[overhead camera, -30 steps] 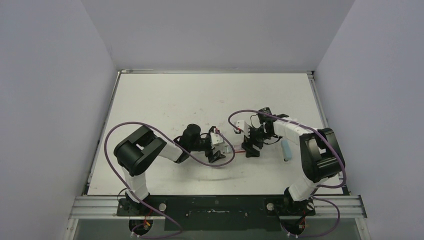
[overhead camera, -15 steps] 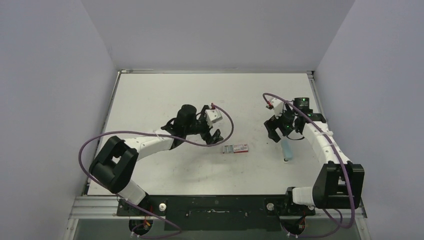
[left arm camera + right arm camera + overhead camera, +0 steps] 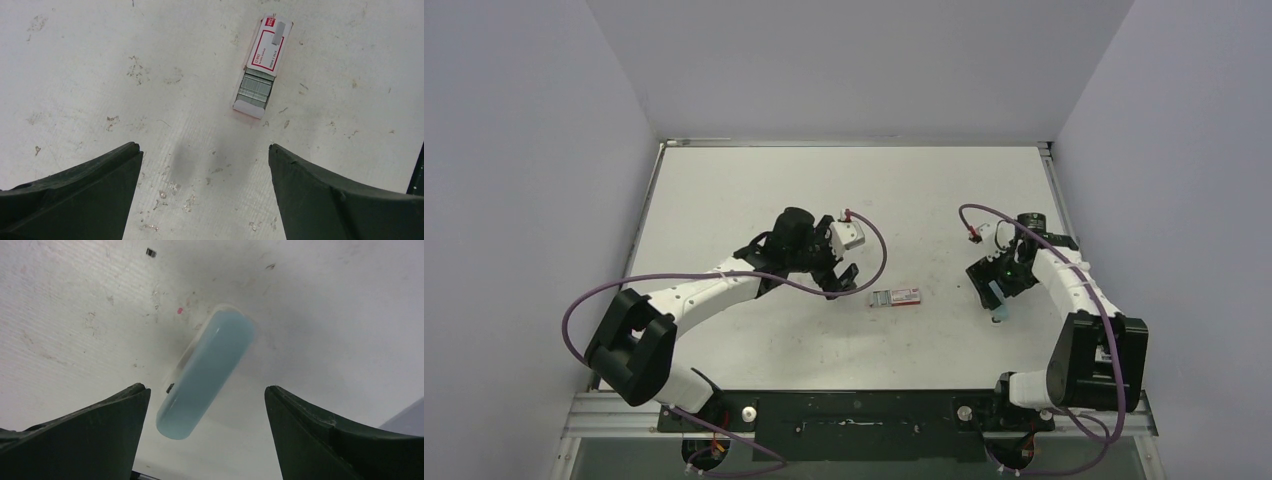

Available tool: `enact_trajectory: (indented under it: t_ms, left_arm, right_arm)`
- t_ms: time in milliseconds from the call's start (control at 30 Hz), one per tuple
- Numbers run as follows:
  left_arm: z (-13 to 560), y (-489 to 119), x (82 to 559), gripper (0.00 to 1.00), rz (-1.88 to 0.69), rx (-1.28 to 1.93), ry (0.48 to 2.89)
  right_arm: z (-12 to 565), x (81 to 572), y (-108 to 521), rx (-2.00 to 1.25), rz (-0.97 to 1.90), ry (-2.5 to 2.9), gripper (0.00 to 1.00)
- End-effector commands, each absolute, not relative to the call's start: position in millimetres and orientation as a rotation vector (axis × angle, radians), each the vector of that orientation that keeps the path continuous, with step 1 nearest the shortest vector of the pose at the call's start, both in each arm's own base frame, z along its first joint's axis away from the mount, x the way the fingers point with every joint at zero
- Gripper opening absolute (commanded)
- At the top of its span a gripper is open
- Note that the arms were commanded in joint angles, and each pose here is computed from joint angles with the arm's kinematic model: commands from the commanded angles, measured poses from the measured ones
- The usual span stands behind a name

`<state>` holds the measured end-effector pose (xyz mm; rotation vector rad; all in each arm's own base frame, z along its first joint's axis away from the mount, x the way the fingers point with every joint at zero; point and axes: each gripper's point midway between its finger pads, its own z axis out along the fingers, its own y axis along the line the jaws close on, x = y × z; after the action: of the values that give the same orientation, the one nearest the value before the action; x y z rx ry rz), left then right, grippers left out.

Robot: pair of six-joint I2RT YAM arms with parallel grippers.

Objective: Load the staples into the stapler
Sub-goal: Open the staple box at the center of the board, then move the stapler to the center of the board.

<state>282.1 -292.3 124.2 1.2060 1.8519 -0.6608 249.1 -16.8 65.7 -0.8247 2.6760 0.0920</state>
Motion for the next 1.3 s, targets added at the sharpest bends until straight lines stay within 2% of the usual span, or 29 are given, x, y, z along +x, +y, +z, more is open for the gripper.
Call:
enact_trajectory:
  t_ms: [0, 100, 200, 267, 367, 500, 667, 833, 1067, 1133, 1200, 1267]
  left_arm:
    - [162.6, -295.3, 291.1, 0.97, -0.625, 1.191, 1.775]
    - [170.8, -295.7, 294.2, 0.97, -0.611, 1.196, 1.763]
    - [176.2, -297.2, 291.6, 1.00, -0.623, 1.223, 1.753]
    - [179.4, -299.5, 285.5, 0.94, -0.653, 1.261, 1.735]
    - [183.3, -302.6, 276.1, 0.89, -0.704, 1.313, 1.719]
    - [191.6, -301.1, 275.1, 0.85, -0.759, 1.273, 1.758]
    - [218.4, -281.8, 300.0, 0.83, -0.831, 1.059, 1.798]
    - [232.4, -230.9, 344.9, 0.84, -0.865, 0.688, 1.848]
    - [217.2, -196.7, 375.3, 0.90, -0.692, 0.598, 1.918]
    - [212.0, -193.7, 381.4, 0.92, -0.665, 0.580, 1.939]
    - [208.5, -192.0, 386.2, 0.93, -0.647, 0.568, 1.947]
    - [204.4, -190.9, 389.8, 0.95, -0.633, 0.559, 1.948]
  right_arm:
    - [43.7, 224.4, -22.3, -0.850, 0.102, 2.788, 0.84]
    - [33.9, 218.2, -21.4, -0.873, 0.124, 2.805, 0.64]
    - [37.4, 222.0, -12.5, -0.932, 0.178, 2.761, 0.40]
    - [46.1, 227.1, -0.6, -1.014, 0.208, 2.693, 0.27]
    - [62.2, 233.0, 24.9, -1.176, 0.205, 2.574, 0.14]
    - [92.6, 257.3, 59.5, -1.258, 0.144, 2.411, 0.07]
    - [120.7, 302.1, 114.0, -1.345, 0.118, 2.260, 0.05]
    - [90.9, 338.8, 184.0, -1.547, 0.155, 2.198, 0.08]
    - [37.7, 361.9, 244.3, -1.819, 0.206, 2.164, 0.13]
    - [32.9, 362.0, 253.2, -1.855, 0.212, 2.147, 0.18]
    - [30.5, 361.7, 257.7, -1.853, 0.233, 2.140, 0.28]
    - [28.1, 360.9, 258.6, -1.816, 0.262, 2.145, 0.41]
